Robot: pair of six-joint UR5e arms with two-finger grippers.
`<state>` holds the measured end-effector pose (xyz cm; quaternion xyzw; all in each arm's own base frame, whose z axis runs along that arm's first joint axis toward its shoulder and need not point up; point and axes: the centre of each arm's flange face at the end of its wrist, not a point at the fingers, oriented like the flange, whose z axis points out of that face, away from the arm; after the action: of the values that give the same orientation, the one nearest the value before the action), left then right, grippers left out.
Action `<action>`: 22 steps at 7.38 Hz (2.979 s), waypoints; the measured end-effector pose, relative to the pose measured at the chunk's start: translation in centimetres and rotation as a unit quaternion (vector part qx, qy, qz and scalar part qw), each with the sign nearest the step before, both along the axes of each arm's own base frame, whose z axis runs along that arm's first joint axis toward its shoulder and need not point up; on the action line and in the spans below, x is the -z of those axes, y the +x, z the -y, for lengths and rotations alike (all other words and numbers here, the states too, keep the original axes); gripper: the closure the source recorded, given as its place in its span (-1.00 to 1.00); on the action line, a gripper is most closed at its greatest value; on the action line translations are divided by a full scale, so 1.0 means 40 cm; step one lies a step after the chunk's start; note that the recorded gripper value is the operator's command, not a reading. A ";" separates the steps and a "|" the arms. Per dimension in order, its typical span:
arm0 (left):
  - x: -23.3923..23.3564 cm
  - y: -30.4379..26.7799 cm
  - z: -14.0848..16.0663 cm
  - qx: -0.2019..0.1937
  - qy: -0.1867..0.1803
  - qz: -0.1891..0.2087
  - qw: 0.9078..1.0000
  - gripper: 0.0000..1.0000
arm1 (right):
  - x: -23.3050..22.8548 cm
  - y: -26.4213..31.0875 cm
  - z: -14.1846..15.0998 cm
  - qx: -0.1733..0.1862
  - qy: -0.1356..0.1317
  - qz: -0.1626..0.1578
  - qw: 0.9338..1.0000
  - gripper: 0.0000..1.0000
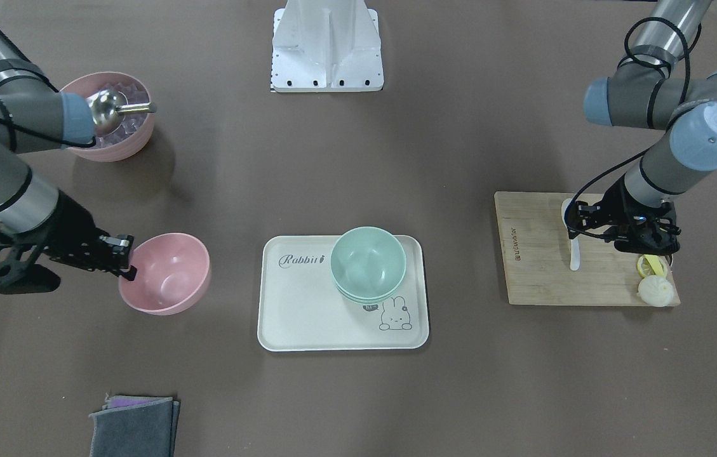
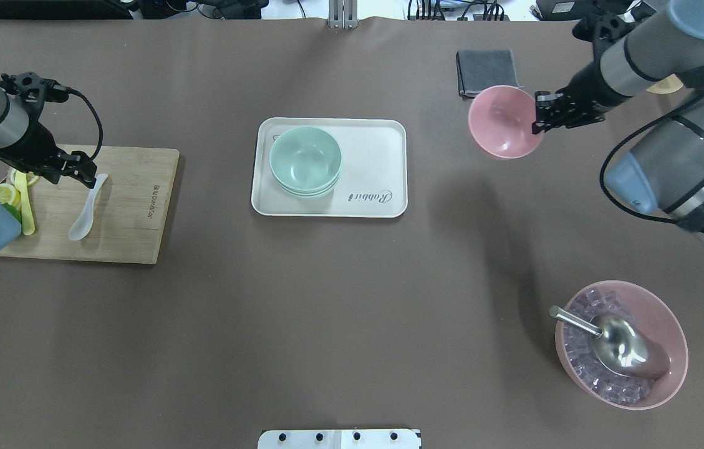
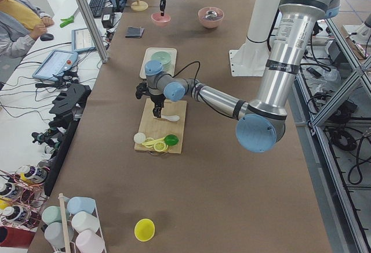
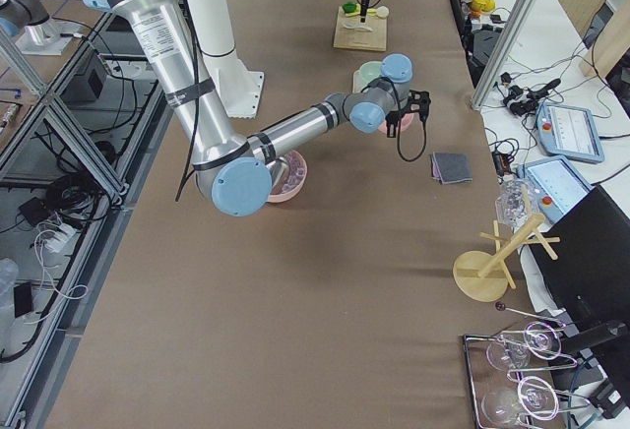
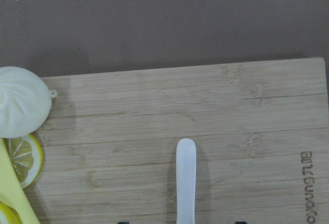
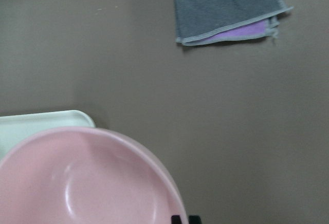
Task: Stack pink bowl on green and place spoon
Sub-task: 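Lift the pink bowl toward the tray while the left gripper reaches the spoon, then lower the pink bowl into the green bowl while the left gripper lifts the spoon, then open and withdraw the right gripper while the left lowers the spoon into the bowl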
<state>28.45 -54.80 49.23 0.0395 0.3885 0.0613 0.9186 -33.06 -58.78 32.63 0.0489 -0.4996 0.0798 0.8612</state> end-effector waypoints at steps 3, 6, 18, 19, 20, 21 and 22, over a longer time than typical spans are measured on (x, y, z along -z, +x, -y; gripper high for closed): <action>-0.036 0.033 -0.001 -0.004 -0.004 -0.001 1.000 0.06 | 0.230 -0.159 -0.043 -0.026 -0.031 0.048 0.998 1.00; -0.039 0.054 -0.006 -0.008 -0.007 -0.001 1.000 1.00 | 0.349 -0.269 -0.098 -0.035 -0.046 0.069 0.996 1.00; 0.510 0.153 0.078 0.103 -0.034 -0.125 0.986 1.00 | 0.441 -0.537 -0.127 -0.075 -0.098 0.028 0.992 -1.00; 0.589 0.179 0.090 0.117 -0.044 -0.142 0.982 1.00 | 0.448 -0.532 -0.136 -0.070 -0.099 0.032 0.992 -1.00; 0.662 0.219 0.112 0.126 -0.054 -0.155 0.978 1.00 | 0.450 -0.491 -0.135 -0.061 -0.105 0.039 0.992 -1.00; 0.723 0.277 0.137 0.127 -0.059 -0.163 0.977 1.00 | 0.417 -0.391 -0.110 -0.048 -0.115 0.047 0.991 -1.00; 0.759 0.349 0.149 0.129 -0.050 -0.171 0.976 1.00 | 0.348 -0.264 -0.080 -0.035 -0.116 0.049 0.991 -1.00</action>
<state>42.40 -60.75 18.88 0.0532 0.5338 -0.0848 0.8397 -43.62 -55.59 18.71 -0.0381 -0.5269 0.1697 0.8320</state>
